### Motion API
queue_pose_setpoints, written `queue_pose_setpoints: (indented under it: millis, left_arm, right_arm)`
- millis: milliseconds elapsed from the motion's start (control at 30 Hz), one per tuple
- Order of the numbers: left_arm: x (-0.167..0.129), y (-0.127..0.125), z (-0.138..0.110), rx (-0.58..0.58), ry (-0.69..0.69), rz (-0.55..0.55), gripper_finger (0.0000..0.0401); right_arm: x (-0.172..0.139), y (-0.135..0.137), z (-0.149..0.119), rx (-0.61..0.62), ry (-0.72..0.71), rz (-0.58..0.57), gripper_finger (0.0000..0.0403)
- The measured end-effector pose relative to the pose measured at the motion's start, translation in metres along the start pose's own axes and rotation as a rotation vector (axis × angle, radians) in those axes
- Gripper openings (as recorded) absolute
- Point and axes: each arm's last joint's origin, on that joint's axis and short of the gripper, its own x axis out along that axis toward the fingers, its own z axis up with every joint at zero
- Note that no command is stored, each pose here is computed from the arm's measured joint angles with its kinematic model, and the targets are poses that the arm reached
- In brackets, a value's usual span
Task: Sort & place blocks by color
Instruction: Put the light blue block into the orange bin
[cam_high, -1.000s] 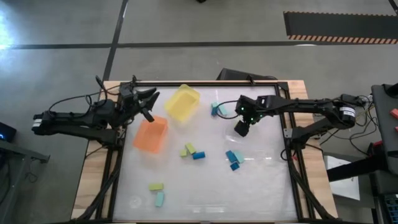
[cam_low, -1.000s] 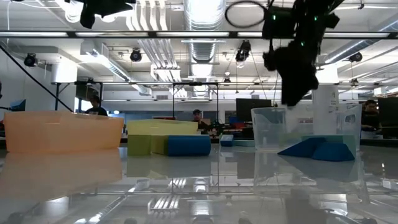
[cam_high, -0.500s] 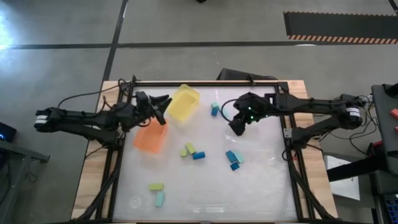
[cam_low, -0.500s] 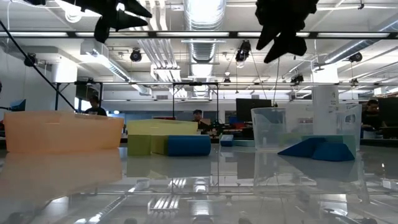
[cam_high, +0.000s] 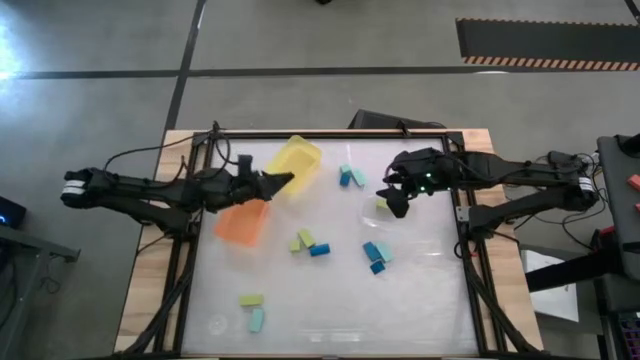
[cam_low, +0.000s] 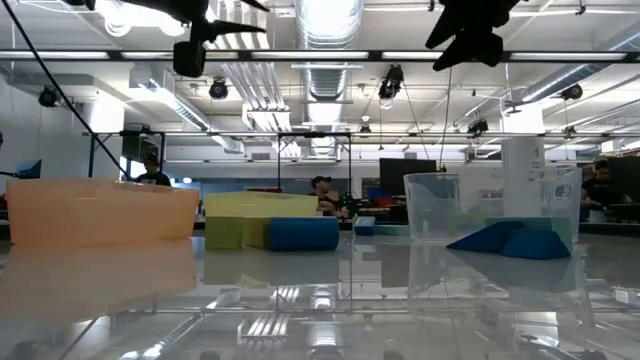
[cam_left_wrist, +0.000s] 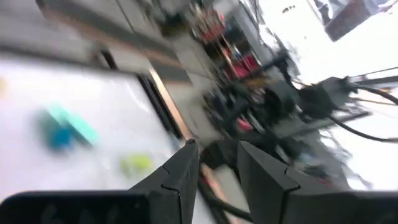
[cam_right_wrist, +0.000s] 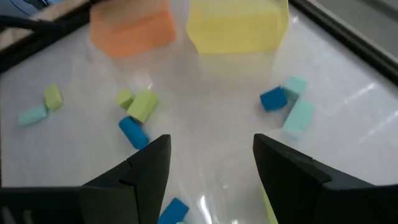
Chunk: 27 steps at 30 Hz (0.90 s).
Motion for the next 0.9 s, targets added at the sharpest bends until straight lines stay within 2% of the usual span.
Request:
queue_pose_setpoints:
  millis: [133, 267, 367, 500, 633, 900]
  left_arm:
    - [0.002, -0.015, -0.02, -0.166, 0.282, -0.058, 0.0097]
    - [0.0, -0.031, -0.046, -0.272, 0.601, -0.016, 0.0097]
    - [-0.004, -0.043, -0.069, -0.364, 0.849, 0.099, 0.0097]
    - [-0.014, -0.047, -0.104, -0.451, 1.119, 0.345, 0.0097]
    - [-0.024, -0.044, -0.136, -0.513, 1.231, 0.524, 0.0097]
    - [-0.039, -0.032, -0.186, -0.57, 1.272, 0.787, 0.0097]
  right_arm:
    - [-0.008, -0.001, -0.001, -0.022, -0.041, 0.017, 0.0219]
    - [-0.011, -0.002, -0.001, -0.061, -0.05, 0.019, 0.0219]
    - [-0.011, -0.002, -0.002, -0.083, -0.049, 0.019, 0.0219]
    - [-0.01, -0.002, -0.002, -0.116, -0.047, 0.017, 0.0219]
    - [-0.009, -0.002, -0.002, -0.143, -0.041, 0.015, 0.0219]
    - [-0.009, -0.002, -0.002, -0.177, -0.038, 0.015, 0.0219]
